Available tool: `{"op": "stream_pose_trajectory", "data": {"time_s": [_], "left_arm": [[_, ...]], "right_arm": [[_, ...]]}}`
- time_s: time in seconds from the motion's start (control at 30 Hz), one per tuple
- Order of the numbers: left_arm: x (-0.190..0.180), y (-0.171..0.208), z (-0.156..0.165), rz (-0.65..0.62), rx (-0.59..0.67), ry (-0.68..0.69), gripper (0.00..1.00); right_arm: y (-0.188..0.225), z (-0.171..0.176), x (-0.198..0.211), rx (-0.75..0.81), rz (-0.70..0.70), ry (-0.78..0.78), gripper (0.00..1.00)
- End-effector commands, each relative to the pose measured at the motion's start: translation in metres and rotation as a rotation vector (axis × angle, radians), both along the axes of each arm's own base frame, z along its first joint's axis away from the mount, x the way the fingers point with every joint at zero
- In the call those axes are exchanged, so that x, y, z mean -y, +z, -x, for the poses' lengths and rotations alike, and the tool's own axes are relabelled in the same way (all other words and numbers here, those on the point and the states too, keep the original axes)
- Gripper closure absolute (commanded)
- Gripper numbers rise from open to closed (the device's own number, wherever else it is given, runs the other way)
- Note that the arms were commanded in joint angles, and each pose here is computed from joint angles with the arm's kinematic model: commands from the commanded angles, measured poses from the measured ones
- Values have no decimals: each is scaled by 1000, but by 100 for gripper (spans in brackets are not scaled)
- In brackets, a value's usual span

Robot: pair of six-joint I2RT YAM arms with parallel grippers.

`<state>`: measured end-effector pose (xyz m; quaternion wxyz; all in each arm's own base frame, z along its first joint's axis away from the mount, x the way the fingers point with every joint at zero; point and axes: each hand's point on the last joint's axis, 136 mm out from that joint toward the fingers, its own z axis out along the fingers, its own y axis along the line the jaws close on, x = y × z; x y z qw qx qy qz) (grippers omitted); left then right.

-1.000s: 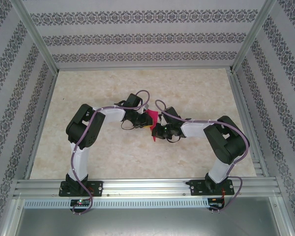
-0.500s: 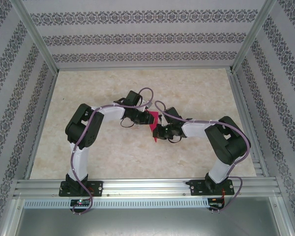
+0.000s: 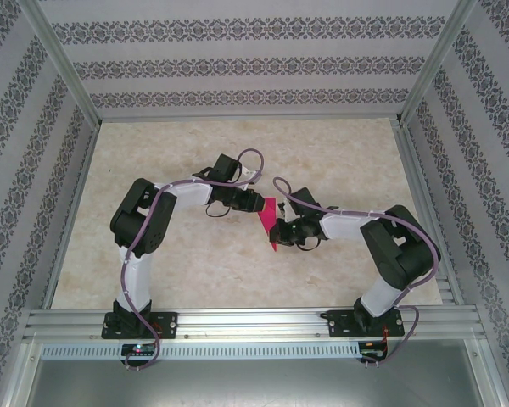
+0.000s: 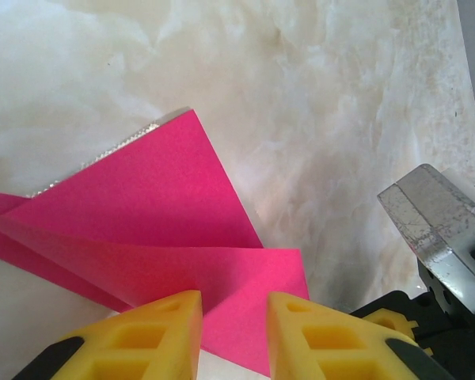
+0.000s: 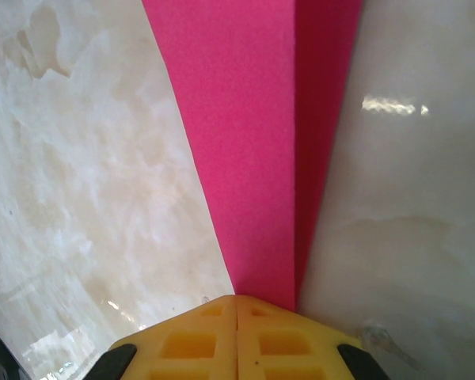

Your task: Fold a paper plane with a square sheet of paper (pick it up from the middle)

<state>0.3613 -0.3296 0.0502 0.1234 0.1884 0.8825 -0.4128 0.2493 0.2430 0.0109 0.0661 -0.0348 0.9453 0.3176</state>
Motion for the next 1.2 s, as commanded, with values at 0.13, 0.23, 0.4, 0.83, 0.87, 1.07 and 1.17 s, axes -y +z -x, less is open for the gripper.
{"op": "stream_pose_trajectory", "data": {"time_s": [0.13,0.23,0.4,0.83,0.87,1.07,1.17], "left_arm": [[0,-8,-10,6,45,-11,72],[1,-11,-12,6,39,-7,71],[1,-14,-14,1,35,-1,72],[-3,-28,-23,-65,25,26,73],[-4,-29,-24,-73,24,31,74],[-16,-33,-37,-127,23,80,73],[-26,-34,-50,-148,23,119,73]], "right_arm": [[-33,42,36,-164,144,0,93],[-33,43,36,-168,141,1,93],[-33,45,36,-173,138,4,92],[-39,53,41,-196,153,3,92],[-39,54,41,-197,155,3,92],[-45,60,48,-219,186,1,92],[-54,66,55,-245,218,0,92]]}}
